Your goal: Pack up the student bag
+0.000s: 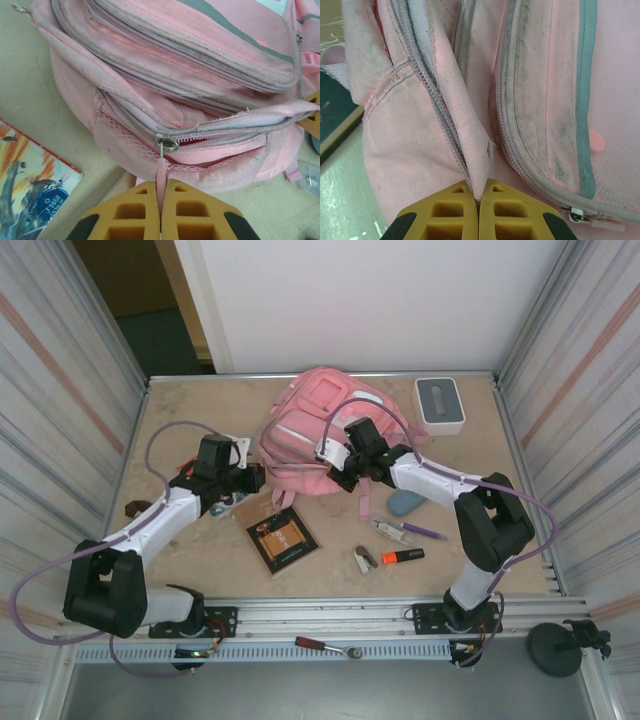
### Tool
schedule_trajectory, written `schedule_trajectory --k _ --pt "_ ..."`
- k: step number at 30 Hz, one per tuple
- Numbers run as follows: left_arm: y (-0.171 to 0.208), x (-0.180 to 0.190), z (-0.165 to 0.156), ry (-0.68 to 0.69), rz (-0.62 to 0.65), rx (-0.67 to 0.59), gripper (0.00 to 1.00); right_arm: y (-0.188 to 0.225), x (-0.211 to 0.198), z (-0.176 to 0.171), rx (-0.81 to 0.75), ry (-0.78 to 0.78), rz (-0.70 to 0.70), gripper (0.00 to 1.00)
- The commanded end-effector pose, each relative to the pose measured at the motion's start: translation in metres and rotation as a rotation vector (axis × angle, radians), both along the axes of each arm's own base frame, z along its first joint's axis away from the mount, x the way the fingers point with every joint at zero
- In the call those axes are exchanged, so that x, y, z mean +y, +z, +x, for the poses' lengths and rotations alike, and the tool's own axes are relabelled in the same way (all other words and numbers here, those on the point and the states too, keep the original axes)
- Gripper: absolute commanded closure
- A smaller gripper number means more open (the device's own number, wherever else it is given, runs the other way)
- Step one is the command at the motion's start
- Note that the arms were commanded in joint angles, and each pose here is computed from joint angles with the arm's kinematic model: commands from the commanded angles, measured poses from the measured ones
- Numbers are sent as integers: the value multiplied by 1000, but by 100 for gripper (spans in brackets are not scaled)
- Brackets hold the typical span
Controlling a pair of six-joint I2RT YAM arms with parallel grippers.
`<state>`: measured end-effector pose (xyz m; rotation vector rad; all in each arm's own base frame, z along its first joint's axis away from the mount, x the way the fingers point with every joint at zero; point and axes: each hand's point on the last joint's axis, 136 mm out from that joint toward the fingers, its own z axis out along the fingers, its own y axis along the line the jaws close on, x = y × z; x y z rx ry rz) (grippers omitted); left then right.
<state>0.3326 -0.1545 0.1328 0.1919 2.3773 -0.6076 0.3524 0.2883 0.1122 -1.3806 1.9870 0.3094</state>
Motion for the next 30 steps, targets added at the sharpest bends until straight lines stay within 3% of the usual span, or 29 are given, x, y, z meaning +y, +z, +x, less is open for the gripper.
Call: schedule_trajectory --k 1,4,11,18,24,30 --pt "-4 0 2 -13 12 -17 100 14 -24 24 -28 -97 -9 100" --pt "-10 -8 2 -42 7 -17 100 12 -29 23 18 -116 -9 98" --pt "-15 -37 -5 -152 -44 -7 100 9 -17 7 135 -116 45 63" --pt "-26 -55 -14 -227 -70 12 100 19 20 -7 159 -41 135 42" --pt "-39 -61 -15 -245 -64 36 100 -3 48 -7 186 -7 103 37" --pt "-50 -63 -14 -252 -59 50 100 -25 60 -5 217 13 83 38"
